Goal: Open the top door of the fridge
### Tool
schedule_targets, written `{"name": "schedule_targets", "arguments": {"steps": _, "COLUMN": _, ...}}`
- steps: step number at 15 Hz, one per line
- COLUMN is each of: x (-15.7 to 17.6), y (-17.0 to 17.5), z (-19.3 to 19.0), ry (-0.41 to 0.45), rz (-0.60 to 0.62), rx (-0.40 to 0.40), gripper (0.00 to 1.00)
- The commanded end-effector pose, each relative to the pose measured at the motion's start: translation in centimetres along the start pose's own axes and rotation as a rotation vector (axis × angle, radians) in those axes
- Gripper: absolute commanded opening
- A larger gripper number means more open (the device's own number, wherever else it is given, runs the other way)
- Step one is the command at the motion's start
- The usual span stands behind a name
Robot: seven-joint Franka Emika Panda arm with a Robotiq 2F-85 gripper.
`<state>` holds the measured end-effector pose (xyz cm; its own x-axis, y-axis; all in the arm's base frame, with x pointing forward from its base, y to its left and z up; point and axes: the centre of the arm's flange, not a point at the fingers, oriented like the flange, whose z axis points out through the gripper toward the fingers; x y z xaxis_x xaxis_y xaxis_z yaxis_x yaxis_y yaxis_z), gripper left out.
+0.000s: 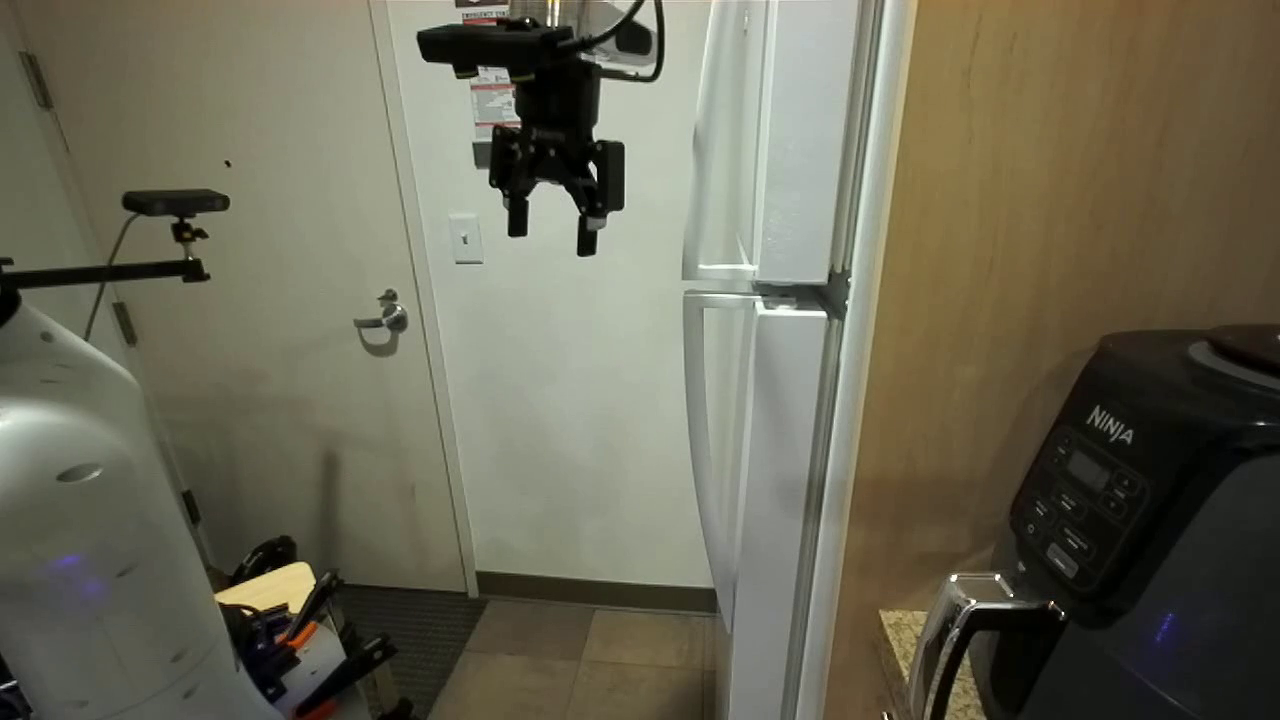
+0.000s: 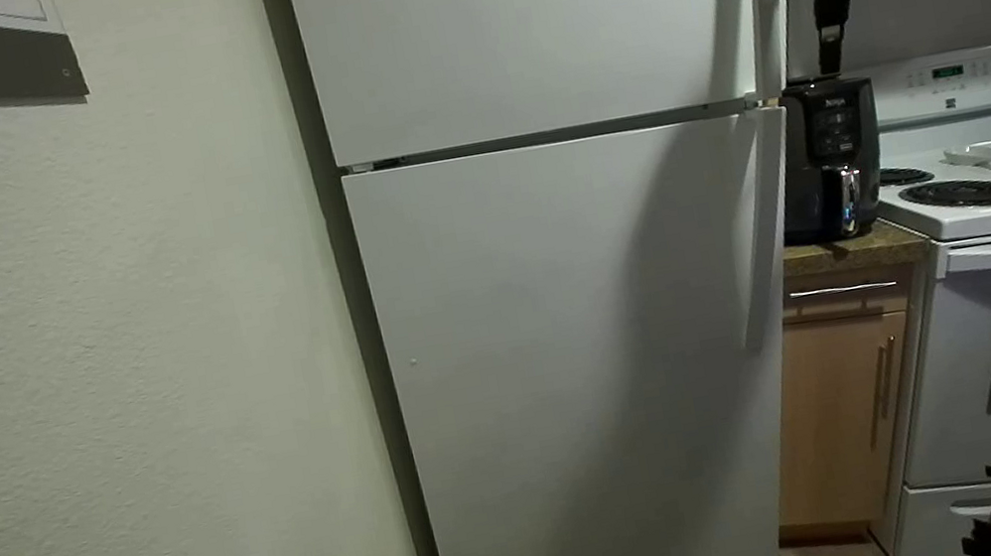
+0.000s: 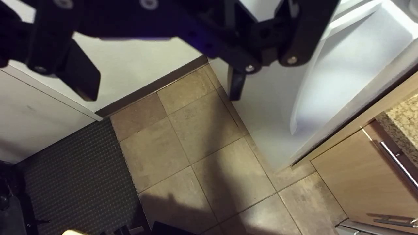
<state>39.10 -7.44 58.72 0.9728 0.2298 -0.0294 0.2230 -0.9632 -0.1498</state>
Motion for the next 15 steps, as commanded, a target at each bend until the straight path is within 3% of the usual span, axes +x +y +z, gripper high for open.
{"name": "schedule_targets", "arguments": {"steps": 1, "x": 0.0, "y": 0.0, "z": 0.0, "ry": 0.0, "rz": 0.0, "rx": 0.0, "gripper": 1.0}}
{"name": "schedule_targets", "arguments": {"steps": 15, "x": -2.4, "y": -1.9, "z": 0.6, "ry": 0.046, "rz": 0.025, "rx": -0.064, "gripper": 1.0}}
